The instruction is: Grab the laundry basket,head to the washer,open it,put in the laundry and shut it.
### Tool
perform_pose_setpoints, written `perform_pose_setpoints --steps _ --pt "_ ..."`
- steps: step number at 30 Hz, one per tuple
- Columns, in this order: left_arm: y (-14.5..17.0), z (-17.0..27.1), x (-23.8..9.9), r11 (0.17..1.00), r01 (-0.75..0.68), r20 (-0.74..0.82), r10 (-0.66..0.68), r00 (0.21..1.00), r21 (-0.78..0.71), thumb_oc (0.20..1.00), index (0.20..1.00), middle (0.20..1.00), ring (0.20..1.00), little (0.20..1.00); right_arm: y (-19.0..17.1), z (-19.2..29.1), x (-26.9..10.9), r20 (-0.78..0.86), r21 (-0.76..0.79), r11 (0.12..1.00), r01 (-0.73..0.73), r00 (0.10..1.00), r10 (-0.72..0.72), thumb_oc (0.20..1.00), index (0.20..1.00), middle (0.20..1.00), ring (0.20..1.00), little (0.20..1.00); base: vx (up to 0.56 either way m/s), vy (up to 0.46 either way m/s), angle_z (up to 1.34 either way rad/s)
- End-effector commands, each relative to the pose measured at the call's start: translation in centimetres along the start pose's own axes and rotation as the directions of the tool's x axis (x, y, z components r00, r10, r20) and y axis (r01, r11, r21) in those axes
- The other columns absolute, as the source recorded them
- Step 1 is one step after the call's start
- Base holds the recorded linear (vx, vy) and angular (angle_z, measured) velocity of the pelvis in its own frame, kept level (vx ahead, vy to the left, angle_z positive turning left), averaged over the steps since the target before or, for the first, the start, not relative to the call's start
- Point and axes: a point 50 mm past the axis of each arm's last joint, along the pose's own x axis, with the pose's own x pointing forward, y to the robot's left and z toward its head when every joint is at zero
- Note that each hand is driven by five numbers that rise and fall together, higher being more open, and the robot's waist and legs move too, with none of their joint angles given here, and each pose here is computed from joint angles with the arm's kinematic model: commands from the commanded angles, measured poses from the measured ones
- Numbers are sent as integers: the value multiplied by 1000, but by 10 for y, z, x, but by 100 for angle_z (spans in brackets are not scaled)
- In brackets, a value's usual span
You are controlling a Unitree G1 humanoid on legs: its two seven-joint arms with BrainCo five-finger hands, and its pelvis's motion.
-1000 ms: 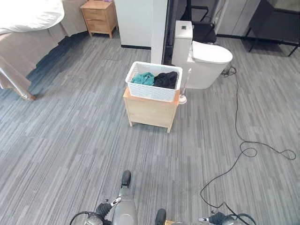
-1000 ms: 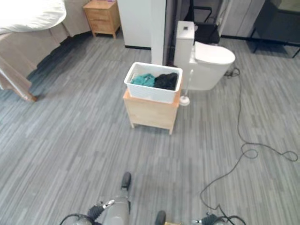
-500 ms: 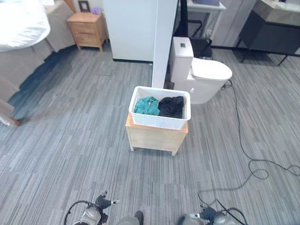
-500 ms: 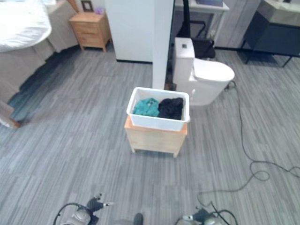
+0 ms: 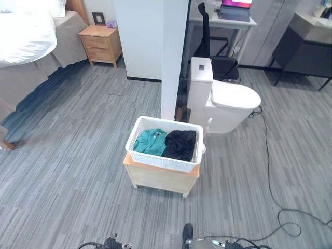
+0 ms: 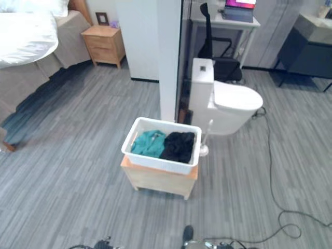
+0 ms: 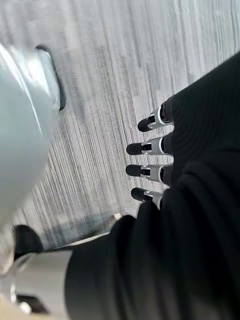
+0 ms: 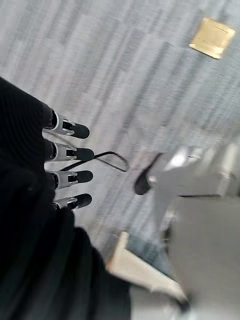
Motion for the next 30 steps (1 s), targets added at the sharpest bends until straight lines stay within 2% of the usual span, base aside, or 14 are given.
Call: perform_pose_setpoints --steps 1,7,12,18,24,28,29,30 --pt "27 23 3 993 -77 78 84 993 -88 1000 1000 1000 1000 1000 -11 -1 0 -6 -36 999 19 1000 -20 1000 1000 1000 1000 1000 149 -170 -19" --pt "38 32 3 984 -121 117 136 984 -127 1000 1000 1000 1000 1000 -28 44 -1 161 -85 992 97 983 -82 1000 1000 1000 1000 1000 184 -36 -20" --pt "36 33 3 988 -115 125 127 984 -104 1000 1000 1000 1000 1000 -26 53 -1 196 -96 991 93 978 -73 1000 1000 1000 1000 1000 129 112 -25" --pt "33 10 1 995 -100 67 102 993 -32 1000 1000 1000 1000 1000 -13 52 -1 210 -87 995 57 977 -37 1000 1000 1000 1000 1000 184 188 -32" --pt "39 2 -1 984 -137 57 144 988 -112 1000 1000 1000 1000 1000 -24 49 -4 228 9 994 110 968 -109 1000 1000 1000 1000 1000 68 102 -20" --pt "54 16 -4 952 -177 141 216 966 -251 1000 1000 1000 1000 1000 -51 44 -8 229 113 973 201 948 -223 1000 1000 1000 1000 1000 43 48 -18" --pt "66 26 -9 929 -200 215 274 937 -313 1000 1000 1000 1000 1000 -67 41 -13 239 170 952 254 927 -290 1000 1000 1000 1000 1000 42 21 0" --pt "66 25 -9 929 -200 214 274 938 -312 1000 1000 1000 1000 1000 -67 41 -13 238 170 952 254 927 -290 1000 1000 1000 1000 1000 59 24 0"
